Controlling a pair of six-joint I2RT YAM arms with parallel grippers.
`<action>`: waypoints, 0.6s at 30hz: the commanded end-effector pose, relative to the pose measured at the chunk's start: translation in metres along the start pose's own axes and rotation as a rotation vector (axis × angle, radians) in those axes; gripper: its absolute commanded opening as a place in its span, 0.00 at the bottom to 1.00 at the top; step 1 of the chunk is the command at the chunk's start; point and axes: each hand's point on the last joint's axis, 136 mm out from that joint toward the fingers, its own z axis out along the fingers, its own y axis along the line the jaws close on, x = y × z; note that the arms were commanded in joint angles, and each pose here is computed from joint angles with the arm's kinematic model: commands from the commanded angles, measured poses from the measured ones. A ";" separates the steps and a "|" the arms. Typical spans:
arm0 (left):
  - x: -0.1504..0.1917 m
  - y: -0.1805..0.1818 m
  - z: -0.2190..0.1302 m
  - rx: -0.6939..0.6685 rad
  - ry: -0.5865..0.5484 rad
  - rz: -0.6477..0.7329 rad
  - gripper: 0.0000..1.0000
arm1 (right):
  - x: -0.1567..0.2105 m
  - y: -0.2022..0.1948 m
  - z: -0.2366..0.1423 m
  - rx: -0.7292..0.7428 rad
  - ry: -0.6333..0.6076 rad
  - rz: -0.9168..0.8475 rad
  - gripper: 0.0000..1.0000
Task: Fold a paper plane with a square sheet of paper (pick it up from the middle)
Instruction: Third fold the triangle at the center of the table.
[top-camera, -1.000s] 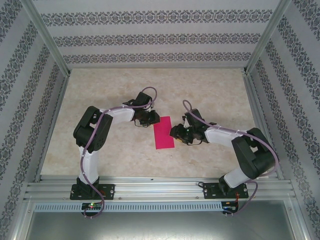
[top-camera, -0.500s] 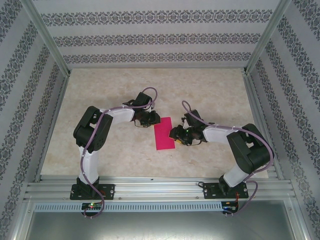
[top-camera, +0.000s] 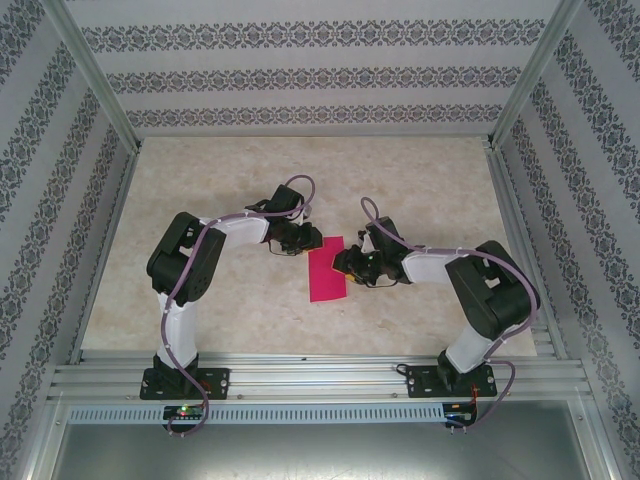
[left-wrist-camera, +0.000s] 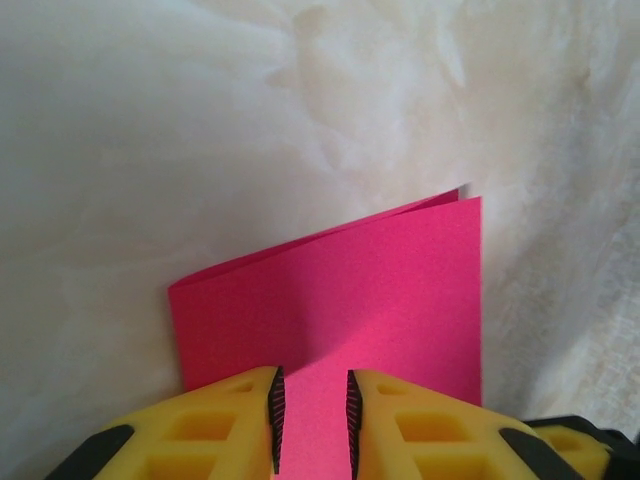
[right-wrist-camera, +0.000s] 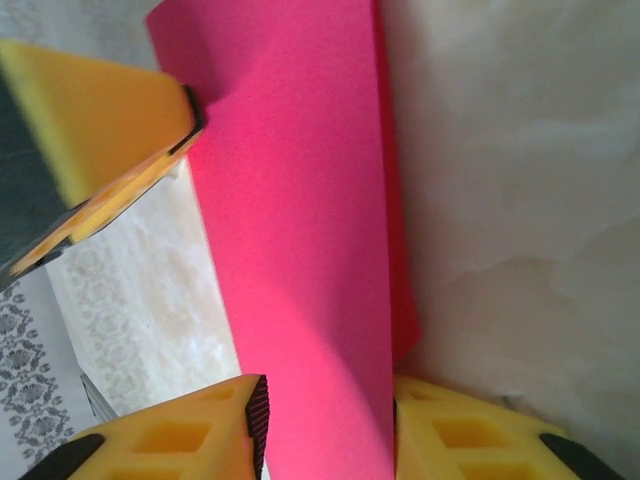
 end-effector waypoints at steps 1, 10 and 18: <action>-0.009 -0.022 -0.023 0.072 -0.054 0.067 0.28 | -0.010 0.007 0.005 -0.035 0.003 0.011 0.32; 0.004 -0.044 -0.084 0.067 -0.200 0.185 0.37 | -0.008 0.000 0.008 -0.031 0.009 0.027 0.20; 0.047 -0.069 -0.098 0.074 -0.252 0.333 0.40 | -0.006 0.008 0.010 -0.087 0.019 0.029 0.11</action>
